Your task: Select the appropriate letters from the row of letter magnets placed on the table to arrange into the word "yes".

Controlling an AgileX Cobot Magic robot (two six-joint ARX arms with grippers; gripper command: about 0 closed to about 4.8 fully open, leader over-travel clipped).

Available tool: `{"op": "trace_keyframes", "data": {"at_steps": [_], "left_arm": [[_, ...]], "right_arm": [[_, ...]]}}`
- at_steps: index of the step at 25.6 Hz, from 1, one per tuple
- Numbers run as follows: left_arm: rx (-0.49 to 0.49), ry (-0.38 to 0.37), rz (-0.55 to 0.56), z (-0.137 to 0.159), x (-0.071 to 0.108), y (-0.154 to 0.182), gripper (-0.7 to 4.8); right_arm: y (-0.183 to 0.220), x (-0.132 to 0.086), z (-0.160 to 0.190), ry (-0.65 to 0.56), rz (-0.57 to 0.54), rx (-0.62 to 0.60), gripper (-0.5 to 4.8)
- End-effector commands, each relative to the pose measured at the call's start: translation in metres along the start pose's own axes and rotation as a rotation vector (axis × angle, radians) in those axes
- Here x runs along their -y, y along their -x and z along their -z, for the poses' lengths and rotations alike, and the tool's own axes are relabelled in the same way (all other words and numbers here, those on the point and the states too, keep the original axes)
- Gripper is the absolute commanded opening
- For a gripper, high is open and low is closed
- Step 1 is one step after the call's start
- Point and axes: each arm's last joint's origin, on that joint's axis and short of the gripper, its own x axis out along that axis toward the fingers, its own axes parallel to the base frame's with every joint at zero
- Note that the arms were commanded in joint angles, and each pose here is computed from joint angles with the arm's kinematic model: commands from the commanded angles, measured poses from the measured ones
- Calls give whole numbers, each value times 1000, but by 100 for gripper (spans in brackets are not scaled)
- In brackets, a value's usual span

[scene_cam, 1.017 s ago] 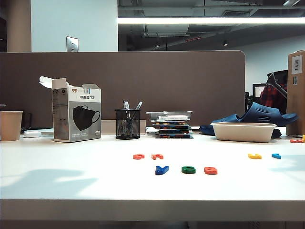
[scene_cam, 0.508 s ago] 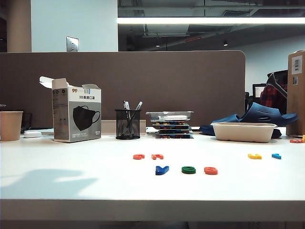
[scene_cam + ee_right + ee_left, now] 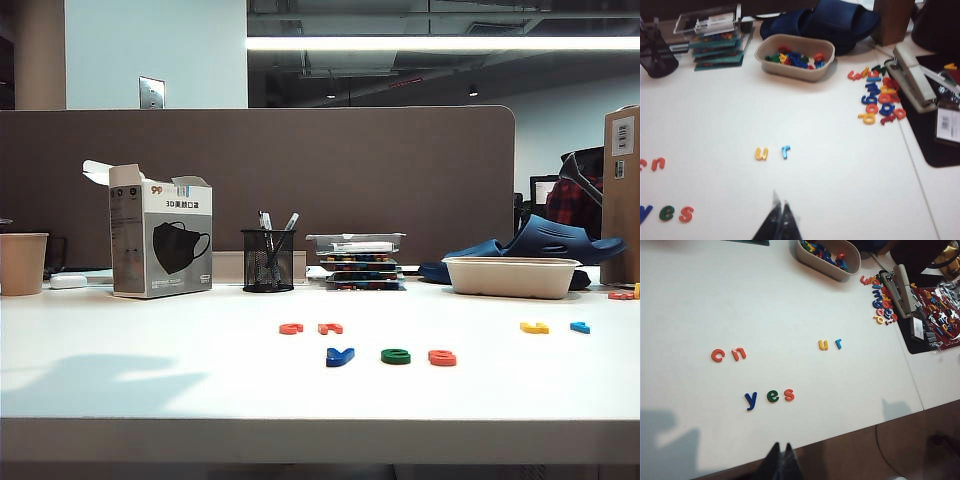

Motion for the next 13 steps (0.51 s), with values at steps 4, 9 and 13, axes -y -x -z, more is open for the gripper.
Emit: {"op": "trace_keyframes", "data": {"at_steps": [4, 9, 13], "left_arm": [[13, -1, 7, -1, 1, 2, -5], [13, -2, 7, -1, 1, 2, -5], [26, -96, 15, -2, 2, 2, -5]], "right_arm": [[-3, 3, 35, 2, -12, 66, -6], [-7, 5, 59, 12, -49, 134, -6], [-18, 3, 76, 21, -200, 107, -1]]}}
